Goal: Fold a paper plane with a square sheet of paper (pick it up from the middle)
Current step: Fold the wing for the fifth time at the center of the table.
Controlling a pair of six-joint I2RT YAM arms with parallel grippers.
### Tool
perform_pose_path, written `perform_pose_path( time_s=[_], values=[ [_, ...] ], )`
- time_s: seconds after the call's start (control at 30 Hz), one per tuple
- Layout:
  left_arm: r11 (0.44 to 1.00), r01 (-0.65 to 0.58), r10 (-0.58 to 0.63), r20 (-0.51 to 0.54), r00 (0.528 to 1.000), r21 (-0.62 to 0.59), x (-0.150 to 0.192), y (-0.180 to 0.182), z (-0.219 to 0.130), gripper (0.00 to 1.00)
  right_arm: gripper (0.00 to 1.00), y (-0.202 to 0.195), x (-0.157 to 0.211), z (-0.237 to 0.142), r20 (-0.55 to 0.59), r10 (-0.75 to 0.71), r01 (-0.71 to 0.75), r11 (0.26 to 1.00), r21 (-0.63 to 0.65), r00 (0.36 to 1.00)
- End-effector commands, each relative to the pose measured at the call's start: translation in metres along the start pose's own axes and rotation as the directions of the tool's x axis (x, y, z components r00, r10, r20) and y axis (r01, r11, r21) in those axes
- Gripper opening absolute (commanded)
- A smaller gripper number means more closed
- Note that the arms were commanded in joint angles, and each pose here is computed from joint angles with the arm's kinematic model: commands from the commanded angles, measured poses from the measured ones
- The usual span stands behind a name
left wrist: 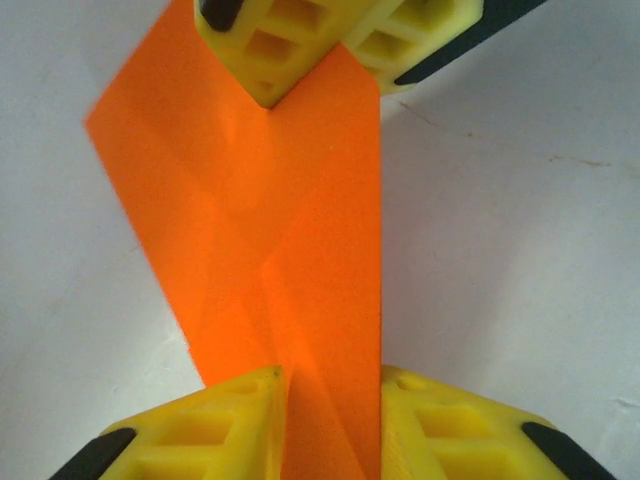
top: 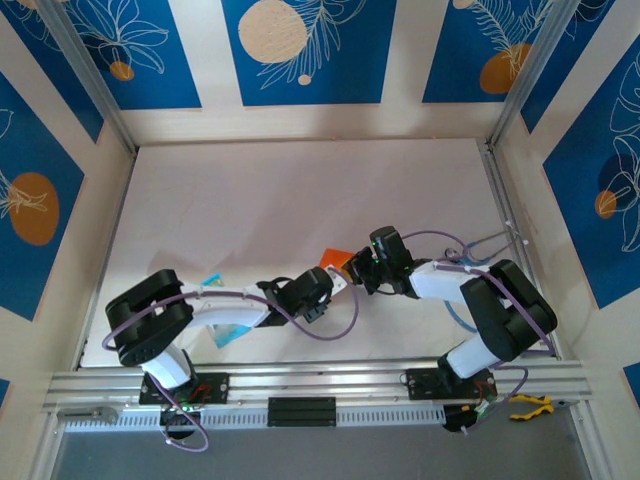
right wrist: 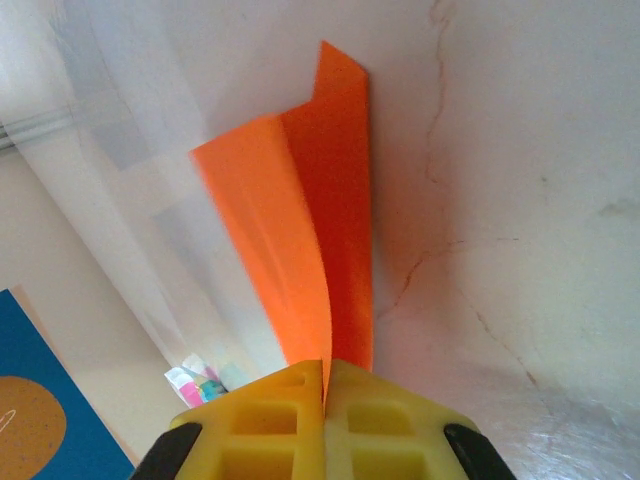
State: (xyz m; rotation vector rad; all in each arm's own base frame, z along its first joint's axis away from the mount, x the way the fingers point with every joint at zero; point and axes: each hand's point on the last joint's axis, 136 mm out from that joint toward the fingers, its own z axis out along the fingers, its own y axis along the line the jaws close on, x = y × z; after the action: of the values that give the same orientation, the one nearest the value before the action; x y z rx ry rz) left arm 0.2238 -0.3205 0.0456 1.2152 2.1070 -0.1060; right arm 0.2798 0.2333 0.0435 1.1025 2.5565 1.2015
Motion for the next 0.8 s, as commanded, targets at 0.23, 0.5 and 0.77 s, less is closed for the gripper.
perform_pose_path(
  time_s=[0.23, 0.5, 0.77],
  values=[
    [1.0, -0.01, 0.01, 0.002, 1.0, -0.017, -0.0072, -0.0007, 0.0018, 0.29, 0.02, -0.0029, 0.0028, -0.005, -0.005, 0.009, -0.009, 1.0, -0.004, 1.0],
    [0.999, -0.019, 0.019, -0.003, 1.0, -0.038, -0.0059, 0.0032, 0.0007, 0.4, 0.02, -0.0026, 0.0022, -0.0068, -0.001, 0.007, -0.007, 1.0, -0.011, 1.0],
    [0.999, -0.028, 0.028, -0.001, 1.0, -0.035, -0.0047, 0.0026, 0.0009, 0.41, 0.02, -0.0005, 0.0021, -0.0074, -0.002, 0.006, -0.006, 1.0, -0.021, 1.0]
  ],
)
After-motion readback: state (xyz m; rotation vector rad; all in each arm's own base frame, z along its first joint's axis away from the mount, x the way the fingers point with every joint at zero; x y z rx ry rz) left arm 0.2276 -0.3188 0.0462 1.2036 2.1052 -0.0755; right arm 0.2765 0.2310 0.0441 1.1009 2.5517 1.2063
